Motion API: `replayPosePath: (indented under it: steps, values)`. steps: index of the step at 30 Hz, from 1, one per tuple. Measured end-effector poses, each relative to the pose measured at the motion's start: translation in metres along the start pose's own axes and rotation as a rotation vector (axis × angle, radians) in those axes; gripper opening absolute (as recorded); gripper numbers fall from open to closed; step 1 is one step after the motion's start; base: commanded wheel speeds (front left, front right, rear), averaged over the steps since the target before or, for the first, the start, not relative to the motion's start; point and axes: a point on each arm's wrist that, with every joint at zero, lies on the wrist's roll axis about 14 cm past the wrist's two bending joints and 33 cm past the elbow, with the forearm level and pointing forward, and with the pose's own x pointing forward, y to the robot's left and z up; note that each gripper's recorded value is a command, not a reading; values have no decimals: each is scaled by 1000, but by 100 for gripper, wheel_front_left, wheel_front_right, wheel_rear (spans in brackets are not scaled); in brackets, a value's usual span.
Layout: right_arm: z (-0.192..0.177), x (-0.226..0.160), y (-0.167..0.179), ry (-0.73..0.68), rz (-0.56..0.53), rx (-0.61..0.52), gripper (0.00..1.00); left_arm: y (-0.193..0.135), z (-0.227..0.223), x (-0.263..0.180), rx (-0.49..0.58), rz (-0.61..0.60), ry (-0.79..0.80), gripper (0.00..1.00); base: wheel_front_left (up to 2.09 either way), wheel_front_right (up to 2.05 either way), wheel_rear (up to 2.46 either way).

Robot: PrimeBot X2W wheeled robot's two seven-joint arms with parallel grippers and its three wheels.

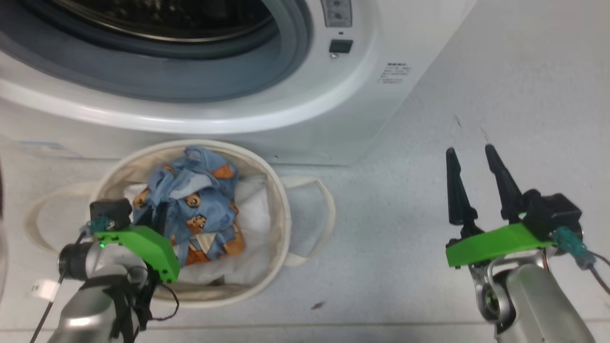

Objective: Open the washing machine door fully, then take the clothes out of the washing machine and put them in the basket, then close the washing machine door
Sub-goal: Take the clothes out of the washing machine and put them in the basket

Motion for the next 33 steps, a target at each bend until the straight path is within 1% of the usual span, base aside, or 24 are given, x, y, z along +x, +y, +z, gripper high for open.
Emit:
replayPosePath:
  steps: [7, 15, 20, 21, 22, 23, 27, 30, 33]
  values:
    - [-12, 2, -24, 32, -61, -20, 100, -1, -45, 26, -24, 10, 142, 0, 0, 0, 0]
    - [-24, 0, -43, 65, -112, -41, 100, -9, -66, 50, -49, -10, 203, 0, 0, 0, 0]
    - [-24, 3, -50, 64, -129, -52, 100, -9, -79, 53, -50, -8, 240, 0, 0, 0, 0]
    - [-24, 3, -50, 64, -127, -55, 100, -9, -79, 53, -51, -7, 242, 6, 0, 0, 0]
    - [-23, 3, -50, 62, -125, -56, 100, -9, -79, 52, -50, -7, 245, 73, 0, 0, 0]
    - [-23, 4, -49, 59, -123, -54, 100, -8, -78, 51, -53, -3, 242, 100, 0, 0, 0]
    - [-16, 4, -44, 42, -111, -50, 100, -8, -69, 47, -50, -5, 225, 100, 0, 0, 0]
    - [-12, 3, -39, 33, -100, -46, 100, -9, -59, 42, -22, -13, 208, 100, 0, 0, 0]
    - [-6, 2, -33, 19, -85, -40, 100, -10, -40, 36, -12, -16, 154, 100, 0, 0, 0]
